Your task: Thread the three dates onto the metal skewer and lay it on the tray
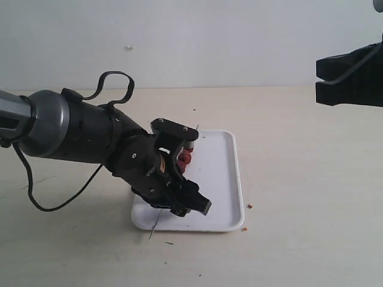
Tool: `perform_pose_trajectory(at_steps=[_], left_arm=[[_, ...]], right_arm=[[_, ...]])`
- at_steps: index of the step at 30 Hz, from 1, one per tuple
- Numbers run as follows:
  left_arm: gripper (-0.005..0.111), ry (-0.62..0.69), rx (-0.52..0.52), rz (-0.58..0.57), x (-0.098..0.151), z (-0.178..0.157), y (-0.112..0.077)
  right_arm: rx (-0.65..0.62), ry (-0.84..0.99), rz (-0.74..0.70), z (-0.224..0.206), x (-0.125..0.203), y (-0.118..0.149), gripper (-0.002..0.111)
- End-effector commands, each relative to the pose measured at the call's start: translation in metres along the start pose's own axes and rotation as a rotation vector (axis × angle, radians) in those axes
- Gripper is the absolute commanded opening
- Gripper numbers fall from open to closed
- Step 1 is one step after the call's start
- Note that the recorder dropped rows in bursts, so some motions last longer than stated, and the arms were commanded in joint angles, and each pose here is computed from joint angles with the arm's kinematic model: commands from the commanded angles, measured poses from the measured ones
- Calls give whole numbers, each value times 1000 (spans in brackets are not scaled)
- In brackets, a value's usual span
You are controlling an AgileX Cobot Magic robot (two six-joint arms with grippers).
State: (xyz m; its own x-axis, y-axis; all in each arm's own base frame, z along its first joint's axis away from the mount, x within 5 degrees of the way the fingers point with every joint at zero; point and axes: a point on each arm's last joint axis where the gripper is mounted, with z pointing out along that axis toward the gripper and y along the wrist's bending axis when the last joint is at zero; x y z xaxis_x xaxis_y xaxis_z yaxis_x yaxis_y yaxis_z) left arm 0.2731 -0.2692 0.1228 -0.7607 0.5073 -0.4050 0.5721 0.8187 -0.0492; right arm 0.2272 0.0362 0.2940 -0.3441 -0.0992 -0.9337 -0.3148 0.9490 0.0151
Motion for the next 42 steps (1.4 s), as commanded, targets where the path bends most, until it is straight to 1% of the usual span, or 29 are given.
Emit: perform_pose_trajectory(at_steps=[1,3,7,10,15,17,20,24,26,27,31,36,42], left_arm=[[36,-67,7,-27,-10,-17,2],[22,-89,11,-28,-12,-28,2],[0,-143,22,-33,-11,-55,2],[0,-225,45,-54,-8,-76,3],[0,-451,120,-99,10,-113,5],[0,-548,156,-108,21,-126,6],[0,-649,192,-115,47,-143,10],[0,-804,240,-109,80,-165,15],[0,-873,258,-101,91,-174,17],[0,-911,262,-87,100,-180,18],[0,-1050,281,-54,124,-200,22],[0,-1165,291,-39,148,-221,28],[0,-1331,249,50,168,-248,32]], right_arm=[[71,-63,-1,-18,0,-2,0],[84,-107,-7,-31,-1,0,0],[77,-168,-17,-53,4,7,0],[79,-193,-23,-65,11,11,0],[52,-235,-35,-82,24,19,0],[26,-257,-43,-89,29,24,0],[-7,-300,-60,-100,35,31,0],[-4,-389,-79,-121,46,37,0],[-3,-431,-91,-130,53,40,0],[-4,-457,-99,-135,57,42,0],[-41,-553,-135,-152,72,52,0],[-57,-630,-147,-161,90,57,0],[-85,-593,-52,-154,99,56,0]])
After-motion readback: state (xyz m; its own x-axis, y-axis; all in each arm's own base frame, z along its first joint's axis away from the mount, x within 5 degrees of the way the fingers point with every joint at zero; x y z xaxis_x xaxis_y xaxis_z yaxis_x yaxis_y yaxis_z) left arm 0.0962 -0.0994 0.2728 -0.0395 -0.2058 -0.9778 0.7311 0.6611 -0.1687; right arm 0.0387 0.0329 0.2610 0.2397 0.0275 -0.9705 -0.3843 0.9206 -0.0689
